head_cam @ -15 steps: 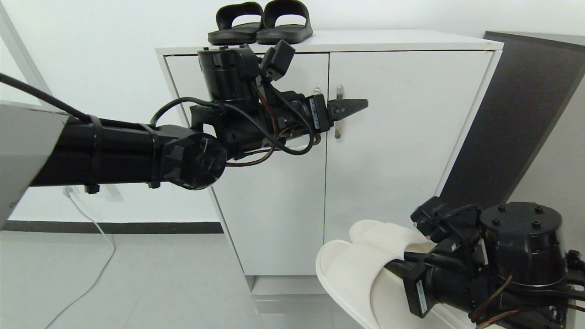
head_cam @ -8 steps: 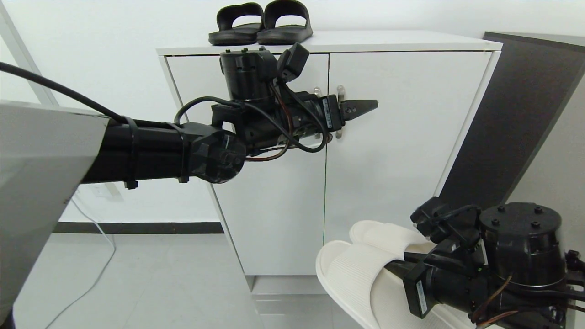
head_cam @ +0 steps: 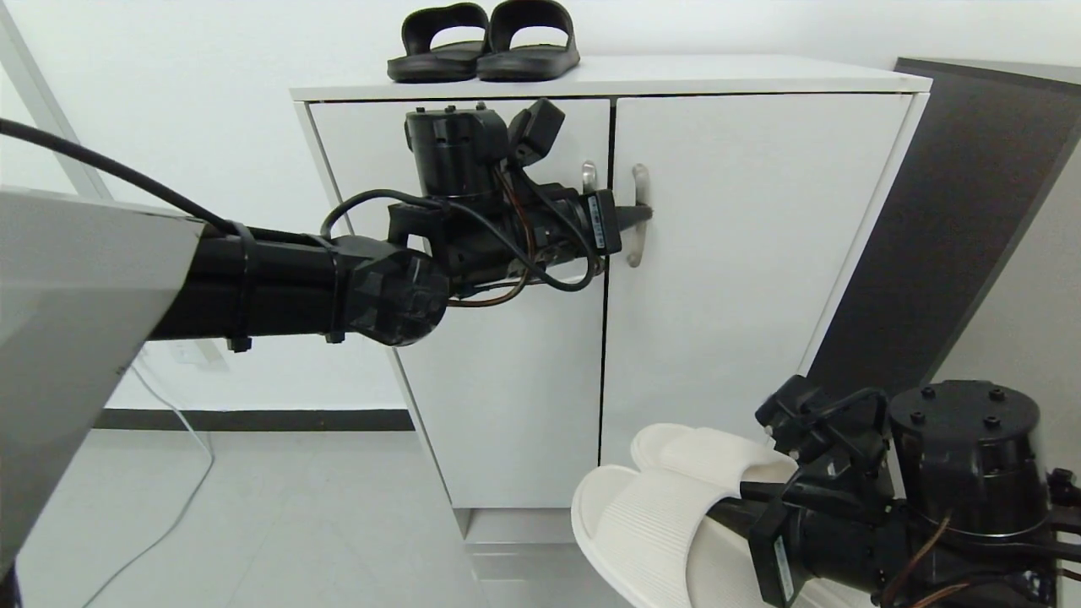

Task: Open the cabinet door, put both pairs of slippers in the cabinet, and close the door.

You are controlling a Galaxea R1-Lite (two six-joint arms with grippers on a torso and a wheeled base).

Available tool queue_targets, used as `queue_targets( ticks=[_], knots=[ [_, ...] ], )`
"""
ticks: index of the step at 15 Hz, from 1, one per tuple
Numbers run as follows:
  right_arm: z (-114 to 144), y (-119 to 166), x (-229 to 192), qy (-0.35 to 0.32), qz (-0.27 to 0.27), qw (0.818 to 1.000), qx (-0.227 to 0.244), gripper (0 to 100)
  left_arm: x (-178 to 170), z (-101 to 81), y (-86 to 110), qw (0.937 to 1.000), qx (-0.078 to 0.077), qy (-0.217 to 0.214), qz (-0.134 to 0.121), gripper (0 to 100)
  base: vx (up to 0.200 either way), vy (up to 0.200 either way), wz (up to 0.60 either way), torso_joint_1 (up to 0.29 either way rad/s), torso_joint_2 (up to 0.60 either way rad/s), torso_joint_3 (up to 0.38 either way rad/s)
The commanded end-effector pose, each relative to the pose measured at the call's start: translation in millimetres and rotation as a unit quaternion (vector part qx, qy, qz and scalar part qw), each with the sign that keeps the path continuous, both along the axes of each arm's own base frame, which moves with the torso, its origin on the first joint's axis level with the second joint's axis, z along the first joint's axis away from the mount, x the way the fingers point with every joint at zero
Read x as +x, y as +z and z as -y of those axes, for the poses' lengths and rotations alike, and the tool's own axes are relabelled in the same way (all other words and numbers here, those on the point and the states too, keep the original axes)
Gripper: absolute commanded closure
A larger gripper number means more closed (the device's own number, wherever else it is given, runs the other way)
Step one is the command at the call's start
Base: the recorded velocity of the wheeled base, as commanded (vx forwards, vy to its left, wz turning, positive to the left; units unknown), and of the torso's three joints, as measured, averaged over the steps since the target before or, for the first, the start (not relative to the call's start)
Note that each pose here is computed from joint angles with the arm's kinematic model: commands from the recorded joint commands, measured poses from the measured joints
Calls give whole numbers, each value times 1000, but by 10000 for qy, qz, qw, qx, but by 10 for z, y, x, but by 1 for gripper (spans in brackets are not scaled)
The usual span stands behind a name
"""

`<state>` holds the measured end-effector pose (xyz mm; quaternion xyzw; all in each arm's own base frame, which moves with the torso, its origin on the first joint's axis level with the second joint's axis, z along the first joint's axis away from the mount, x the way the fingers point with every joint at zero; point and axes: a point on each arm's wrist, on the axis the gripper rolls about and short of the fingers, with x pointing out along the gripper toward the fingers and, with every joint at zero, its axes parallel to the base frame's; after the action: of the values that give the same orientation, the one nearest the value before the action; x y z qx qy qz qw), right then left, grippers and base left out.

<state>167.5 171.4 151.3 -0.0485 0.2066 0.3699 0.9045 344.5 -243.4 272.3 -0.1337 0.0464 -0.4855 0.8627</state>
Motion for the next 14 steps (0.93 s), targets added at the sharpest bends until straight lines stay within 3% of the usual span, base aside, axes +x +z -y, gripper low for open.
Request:
queue_targets(
  ticks=[1, 5, 8, 11, 14],
  knots=[
    [44, 41, -54, 162, 21, 9998, 110, 100, -287, -44, 136, 9998, -40, -166, 47, 100, 0, 0, 0, 0, 0, 0],
    [96, 90, -131, 454, 87, 9987, 200, 100, -711, -113, 187, 9989, -129, -411, 162, 100, 0, 0, 0, 0, 0, 0],
    [91, 97, -136, 473, 103, 9986, 206, 100, -974, -143, 244, 9992, -166, -328, 162, 100, 0, 0, 0, 0, 0, 0],
    [28, 37, -251, 720, -30, 9974, 55, 100, -1174, -309, 216, 9994, -58, -300, 151, 100, 0, 0, 0, 0, 0, 0],
    [-16, 28, -310, 812, -56, 9967, -27, 100, -1078, -390, 212, 9999, -50, 106, 112, 100, 0, 0, 0, 0, 0, 0]
  ],
)
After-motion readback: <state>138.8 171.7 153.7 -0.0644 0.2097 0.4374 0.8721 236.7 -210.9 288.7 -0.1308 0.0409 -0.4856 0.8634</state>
